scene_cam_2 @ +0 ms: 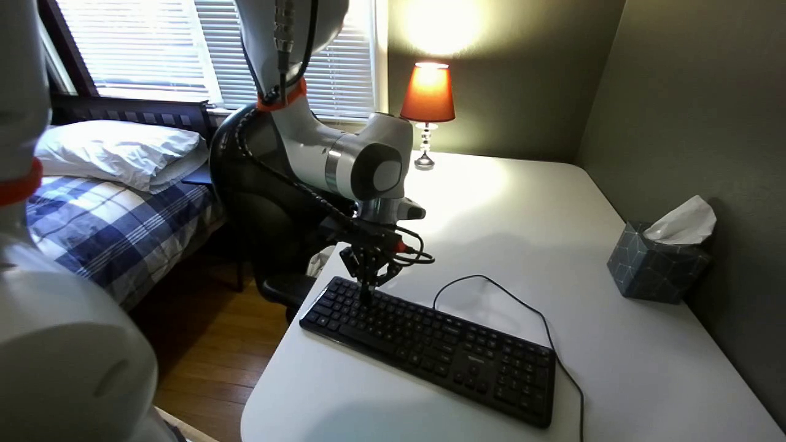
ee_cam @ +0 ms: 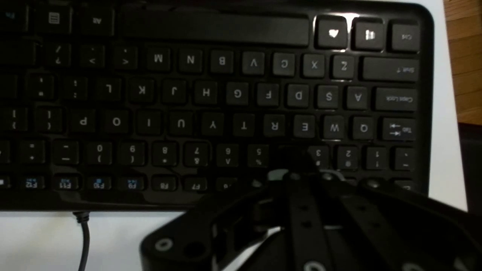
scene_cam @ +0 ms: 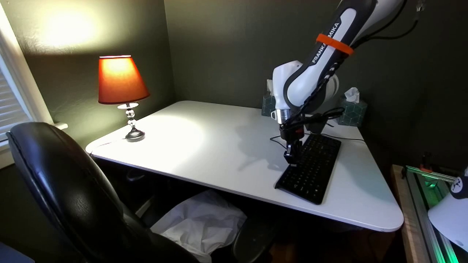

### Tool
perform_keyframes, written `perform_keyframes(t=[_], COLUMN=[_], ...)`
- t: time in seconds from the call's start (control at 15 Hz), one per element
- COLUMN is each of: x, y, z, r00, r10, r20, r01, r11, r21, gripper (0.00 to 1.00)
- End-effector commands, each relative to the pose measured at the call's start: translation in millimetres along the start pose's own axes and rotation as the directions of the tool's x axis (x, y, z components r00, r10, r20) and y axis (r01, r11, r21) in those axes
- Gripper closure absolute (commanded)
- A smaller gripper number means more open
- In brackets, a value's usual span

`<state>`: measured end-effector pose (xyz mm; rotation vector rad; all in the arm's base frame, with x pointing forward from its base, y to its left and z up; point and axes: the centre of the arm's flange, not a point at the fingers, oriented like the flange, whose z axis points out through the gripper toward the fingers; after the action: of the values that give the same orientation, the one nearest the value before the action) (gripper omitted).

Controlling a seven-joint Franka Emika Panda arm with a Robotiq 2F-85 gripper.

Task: Press the button on the keyboard

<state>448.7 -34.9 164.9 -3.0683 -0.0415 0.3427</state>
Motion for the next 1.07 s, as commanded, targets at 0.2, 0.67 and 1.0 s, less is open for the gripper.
perform_keyframes(t=[0.2, 0.67, 1.0], x=[-6, -9, -13], y=[3, 1, 1], z=[-10, -23, -32], r00=[1.000, 0.999, 0.999], r10=[-0.006, -0.013, 0.002], r20=[-0.016, -0.039, -0.054], r01=[0.006, 0.013, -0.002], r11=[1.000, 1.000, 1.000], r21=[-0.003, -0.002, -0.004], gripper=[1.00, 0.74, 0.46])
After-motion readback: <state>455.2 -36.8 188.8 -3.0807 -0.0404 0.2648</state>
